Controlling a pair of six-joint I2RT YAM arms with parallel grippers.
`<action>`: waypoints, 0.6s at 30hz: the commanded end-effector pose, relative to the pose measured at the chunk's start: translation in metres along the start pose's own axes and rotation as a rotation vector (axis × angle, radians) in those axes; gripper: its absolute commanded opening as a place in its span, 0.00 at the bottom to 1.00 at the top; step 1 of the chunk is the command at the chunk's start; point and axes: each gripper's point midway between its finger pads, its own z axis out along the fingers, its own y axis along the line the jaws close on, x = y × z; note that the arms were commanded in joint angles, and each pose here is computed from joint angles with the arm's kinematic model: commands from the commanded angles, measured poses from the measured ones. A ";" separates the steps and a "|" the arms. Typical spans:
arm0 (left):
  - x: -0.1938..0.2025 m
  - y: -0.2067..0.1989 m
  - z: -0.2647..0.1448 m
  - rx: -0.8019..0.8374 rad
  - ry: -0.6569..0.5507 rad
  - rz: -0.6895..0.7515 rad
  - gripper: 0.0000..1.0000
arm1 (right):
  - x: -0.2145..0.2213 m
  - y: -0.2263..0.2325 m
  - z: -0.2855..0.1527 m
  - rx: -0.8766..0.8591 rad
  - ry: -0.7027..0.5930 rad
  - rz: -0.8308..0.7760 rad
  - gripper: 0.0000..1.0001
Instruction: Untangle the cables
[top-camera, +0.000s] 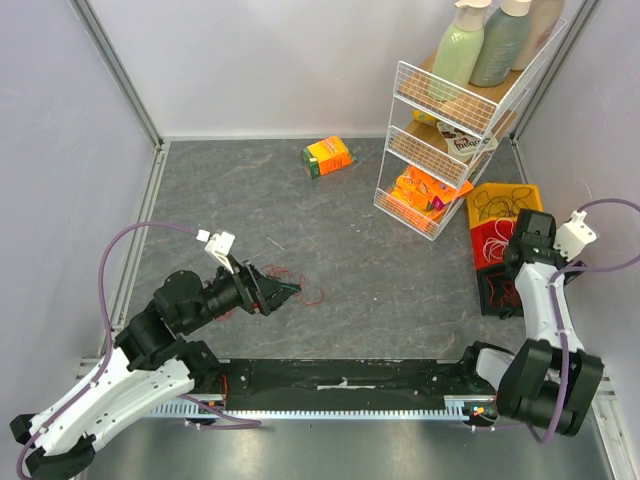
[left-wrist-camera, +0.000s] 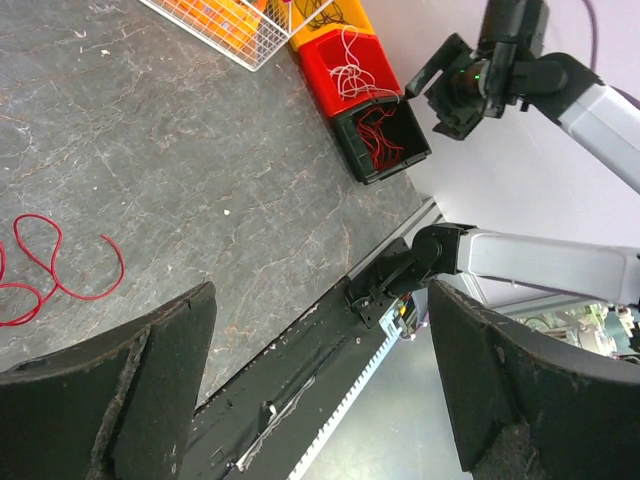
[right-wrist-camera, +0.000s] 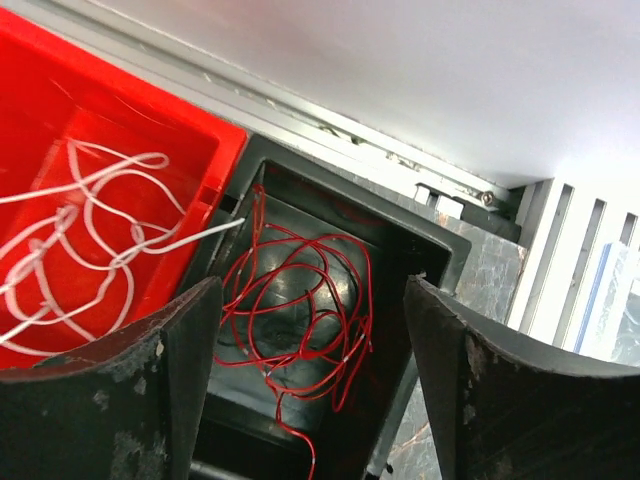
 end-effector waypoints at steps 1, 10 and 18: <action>-0.004 0.002 0.001 -0.015 -0.022 -0.008 0.92 | -0.033 0.000 -0.029 -0.074 -0.056 0.033 0.81; -0.007 0.026 0.004 -0.133 -0.062 -0.037 0.91 | -0.031 0.072 -0.132 -0.370 -0.175 -0.165 0.83; 0.012 0.120 -0.005 -0.601 -0.061 -0.045 0.91 | 0.132 0.162 -0.305 -1.176 -0.185 -0.741 0.81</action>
